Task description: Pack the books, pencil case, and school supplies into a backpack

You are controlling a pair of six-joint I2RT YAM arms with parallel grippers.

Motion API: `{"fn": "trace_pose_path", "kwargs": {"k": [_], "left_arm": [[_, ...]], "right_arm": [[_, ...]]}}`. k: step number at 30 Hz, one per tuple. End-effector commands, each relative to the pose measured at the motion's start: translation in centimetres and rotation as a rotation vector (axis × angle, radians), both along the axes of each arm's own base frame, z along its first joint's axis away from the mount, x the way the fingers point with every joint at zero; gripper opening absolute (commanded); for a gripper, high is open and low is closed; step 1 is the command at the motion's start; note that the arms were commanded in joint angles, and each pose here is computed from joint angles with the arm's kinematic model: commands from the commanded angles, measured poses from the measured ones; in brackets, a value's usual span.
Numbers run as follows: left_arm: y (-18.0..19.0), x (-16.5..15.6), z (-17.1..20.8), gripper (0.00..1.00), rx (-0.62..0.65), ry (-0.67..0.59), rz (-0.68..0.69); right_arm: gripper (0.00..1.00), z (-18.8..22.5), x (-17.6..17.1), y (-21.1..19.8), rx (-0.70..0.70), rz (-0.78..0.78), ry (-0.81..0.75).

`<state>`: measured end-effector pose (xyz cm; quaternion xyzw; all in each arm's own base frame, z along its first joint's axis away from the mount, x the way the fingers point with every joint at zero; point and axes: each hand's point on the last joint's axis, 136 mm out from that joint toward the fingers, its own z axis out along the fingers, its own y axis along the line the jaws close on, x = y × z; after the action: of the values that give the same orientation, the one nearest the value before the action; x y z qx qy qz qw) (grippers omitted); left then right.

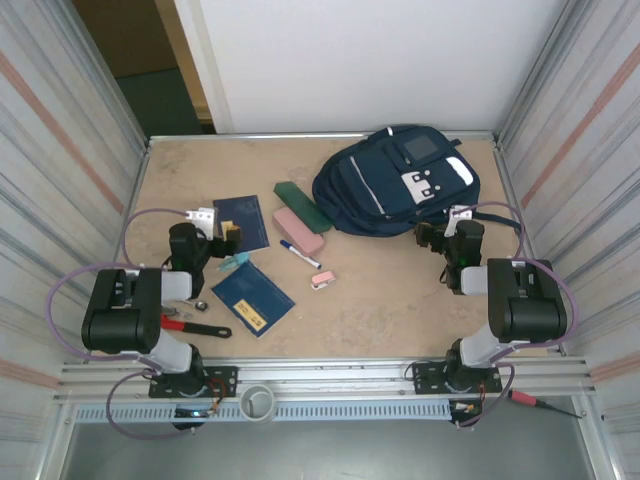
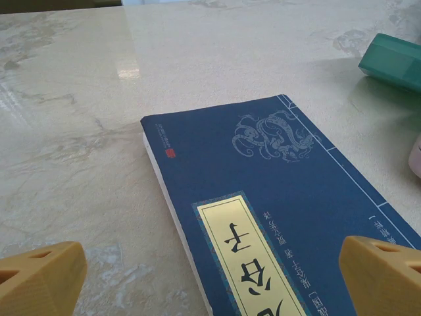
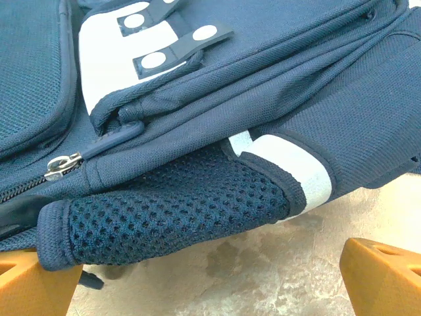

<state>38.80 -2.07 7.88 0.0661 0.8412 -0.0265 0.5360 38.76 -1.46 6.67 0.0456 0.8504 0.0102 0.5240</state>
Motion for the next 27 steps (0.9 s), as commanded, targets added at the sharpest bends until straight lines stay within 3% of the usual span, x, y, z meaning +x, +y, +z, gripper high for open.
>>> {"fn": "trace_pose_path", "kwargs": {"k": [1,27], "left_arm": [[-0.05,0.69,1.28,0.99,-0.005,-0.043,-0.006],[-0.03,0.71,1.31,0.99,-0.007,-0.043,-0.005]], "right_arm": [[0.99,1.54,0.79,-0.14,0.011,-0.008,-0.05],[0.99,1.49,0.78,-0.15,0.016,-0.007,-0.048]]}}
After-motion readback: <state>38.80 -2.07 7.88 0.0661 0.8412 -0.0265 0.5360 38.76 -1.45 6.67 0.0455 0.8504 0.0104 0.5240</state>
